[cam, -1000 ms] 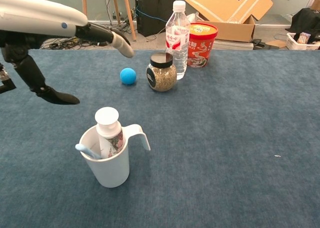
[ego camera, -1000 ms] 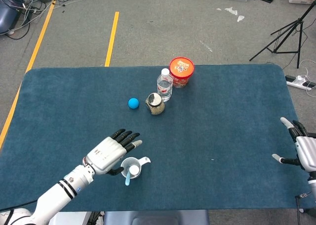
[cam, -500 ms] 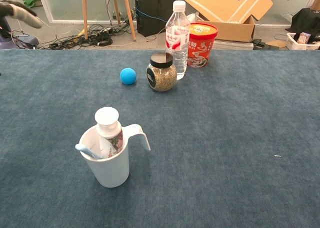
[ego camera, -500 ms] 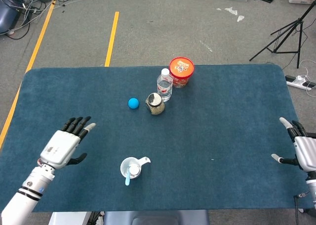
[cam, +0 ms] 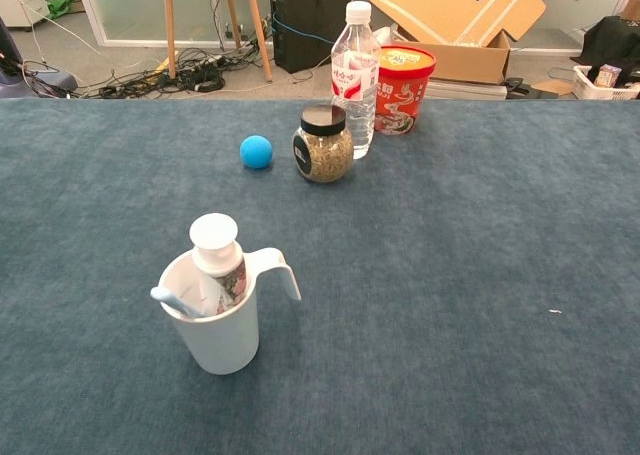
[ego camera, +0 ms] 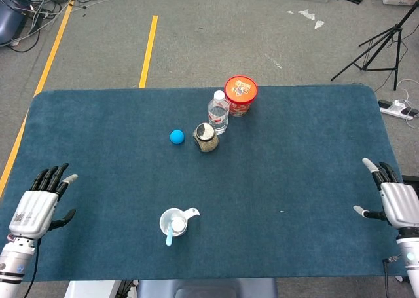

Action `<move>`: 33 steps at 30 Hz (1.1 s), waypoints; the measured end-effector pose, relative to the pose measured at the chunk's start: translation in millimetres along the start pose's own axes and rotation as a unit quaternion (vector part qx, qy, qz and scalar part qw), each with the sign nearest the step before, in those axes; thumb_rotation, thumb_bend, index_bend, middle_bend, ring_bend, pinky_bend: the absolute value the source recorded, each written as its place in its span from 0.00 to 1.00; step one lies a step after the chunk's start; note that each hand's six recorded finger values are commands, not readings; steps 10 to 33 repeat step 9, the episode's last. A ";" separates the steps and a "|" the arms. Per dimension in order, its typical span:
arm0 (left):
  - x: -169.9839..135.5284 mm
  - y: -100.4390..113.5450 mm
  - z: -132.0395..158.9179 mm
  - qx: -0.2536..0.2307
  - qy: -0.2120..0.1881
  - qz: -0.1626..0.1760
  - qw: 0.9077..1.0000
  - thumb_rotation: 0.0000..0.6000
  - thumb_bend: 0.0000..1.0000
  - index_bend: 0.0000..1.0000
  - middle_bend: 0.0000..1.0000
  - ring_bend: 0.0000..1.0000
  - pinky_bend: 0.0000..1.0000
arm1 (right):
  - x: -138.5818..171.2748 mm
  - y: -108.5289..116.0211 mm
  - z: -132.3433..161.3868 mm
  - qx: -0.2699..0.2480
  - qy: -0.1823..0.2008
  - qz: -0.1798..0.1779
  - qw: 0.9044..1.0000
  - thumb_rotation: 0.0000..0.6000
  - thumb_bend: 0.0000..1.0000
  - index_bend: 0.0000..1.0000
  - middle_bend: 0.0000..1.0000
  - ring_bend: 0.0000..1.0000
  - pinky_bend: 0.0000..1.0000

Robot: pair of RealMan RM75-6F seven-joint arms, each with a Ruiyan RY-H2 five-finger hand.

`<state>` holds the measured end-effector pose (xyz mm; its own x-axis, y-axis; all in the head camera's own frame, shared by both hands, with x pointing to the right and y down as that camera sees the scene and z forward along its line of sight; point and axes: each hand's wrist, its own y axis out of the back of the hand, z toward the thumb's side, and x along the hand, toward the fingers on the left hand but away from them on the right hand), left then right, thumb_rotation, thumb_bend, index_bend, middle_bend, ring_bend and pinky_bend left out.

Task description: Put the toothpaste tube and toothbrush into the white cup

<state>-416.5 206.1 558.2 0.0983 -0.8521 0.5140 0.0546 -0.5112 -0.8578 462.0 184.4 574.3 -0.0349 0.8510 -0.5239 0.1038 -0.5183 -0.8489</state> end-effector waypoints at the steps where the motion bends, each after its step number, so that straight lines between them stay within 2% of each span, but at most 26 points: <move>1: -1.5 -3.5 -3.1 -0.003 0.003 0.002 1.000 1.00 0.27 0.18 0.05 0.01 0.09 | -0.2 -1.1 0.8 0.002 0.000 0.001 1.000 1.00 0.00 0.05 0.19 0.08 0.62; 9: -8.5 -23.4 -20.8 -0.034 0.019 0.009 0.999 1.00 0.27 0.19 0.05 0.01 0.09 | 0.9 -6.1 4.4 0.007 0.001 0.005 1.000 1.00 0.00 0.05 0.19 0.08 0.62; 33: -8.5 -23.4 -20.8 -0.034 0.019 0.009 0.999 1.00 0.27 0.19 0.05 0.01 0.09 | 0.9 -6.1 4.4 0.007 0.001 0.005 1.000 1.00 0.00 0.05 0.19 0.08 0.62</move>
